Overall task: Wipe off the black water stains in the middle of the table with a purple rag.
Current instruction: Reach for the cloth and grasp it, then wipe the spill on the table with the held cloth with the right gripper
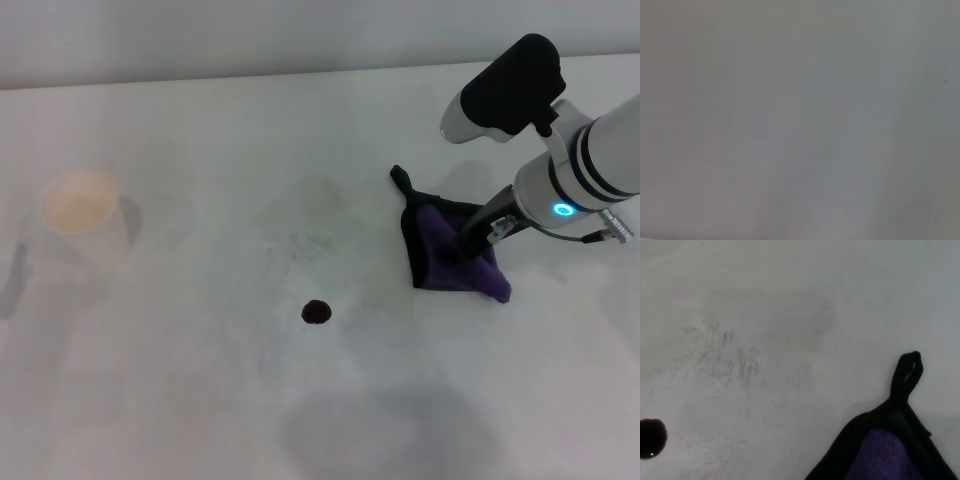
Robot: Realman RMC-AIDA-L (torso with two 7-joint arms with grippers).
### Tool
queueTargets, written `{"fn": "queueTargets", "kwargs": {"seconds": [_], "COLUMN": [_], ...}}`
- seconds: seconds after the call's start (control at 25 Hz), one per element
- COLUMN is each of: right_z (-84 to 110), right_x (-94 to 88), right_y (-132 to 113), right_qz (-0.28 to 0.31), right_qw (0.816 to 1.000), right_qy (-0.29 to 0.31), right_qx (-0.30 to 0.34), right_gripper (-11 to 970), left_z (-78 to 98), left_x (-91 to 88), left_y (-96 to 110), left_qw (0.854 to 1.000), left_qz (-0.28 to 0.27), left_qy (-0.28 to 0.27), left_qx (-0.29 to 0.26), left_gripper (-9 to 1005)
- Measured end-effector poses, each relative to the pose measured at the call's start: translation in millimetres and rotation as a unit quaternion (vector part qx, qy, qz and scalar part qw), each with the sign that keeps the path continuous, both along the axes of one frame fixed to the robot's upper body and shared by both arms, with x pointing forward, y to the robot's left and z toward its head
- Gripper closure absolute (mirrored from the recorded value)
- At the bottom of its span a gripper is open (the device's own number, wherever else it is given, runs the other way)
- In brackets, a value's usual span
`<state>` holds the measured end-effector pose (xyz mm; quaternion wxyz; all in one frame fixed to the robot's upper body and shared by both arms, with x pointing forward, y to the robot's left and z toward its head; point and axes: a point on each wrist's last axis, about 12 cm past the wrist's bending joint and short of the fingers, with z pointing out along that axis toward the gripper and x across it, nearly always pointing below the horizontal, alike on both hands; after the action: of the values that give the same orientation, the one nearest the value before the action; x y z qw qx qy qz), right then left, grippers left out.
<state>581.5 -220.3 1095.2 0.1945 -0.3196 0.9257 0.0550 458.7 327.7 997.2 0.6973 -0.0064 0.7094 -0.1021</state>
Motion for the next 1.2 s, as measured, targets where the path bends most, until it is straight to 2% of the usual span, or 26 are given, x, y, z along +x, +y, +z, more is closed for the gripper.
{"fn": "queueTargets", "kwargs": {"seconds": [0.12,0.32,0.68,0.76,0.84,1.04,1.2], "right_z": [0.0,1.5,7.1,12.9,14.8,18.0,3.2], "right_x": [1.1,2.0,4.1,4.7,4.6,-0.9,-7.1], "right_y": [0.6,1.7,6.8,17.0,21.1,46.8,64.1], "right_qz": [0.001,0.003,0.01,0.026,0.034,0.101,0.133], "right_qw": [1.0,1.0,1.0,0.999,0.999,0.99,0.984], "right_qy": [0.001,0.002,0.002,0.002,0.001,-0.003,-0.004], "right_qx": [-0.002,-0.003,0.004,0.024,0.033,0.103,0.122], "right_gripper": [477,691,819,848,855,859,859], "left_z": [0.3,1.7,2.5,2.7,2.7,3.4,3.7], "left_x": [0.4,2.0,2.9,3.4,3.4,5.4,6.3], "left_y": [0.2,0.3,0.6,0.6,0.6,-0.2,-1.1], "left_qw": [1.0,1.0,1.0,1.0,1.0,1.0,1.0], "left_qz": [0.0,-0.001,-0.001,-0.002,-0.002,-0.003,-0.004], "left_qy": [-0.001,-0.005,-0.007,-0.007,-0.007,-0.008,-0.009], "left_qx": [0.001,0.002,0.003,0.003,0.003,0.003,0.002], "left_gripper": [112,112,112,111,111,111,111]}}
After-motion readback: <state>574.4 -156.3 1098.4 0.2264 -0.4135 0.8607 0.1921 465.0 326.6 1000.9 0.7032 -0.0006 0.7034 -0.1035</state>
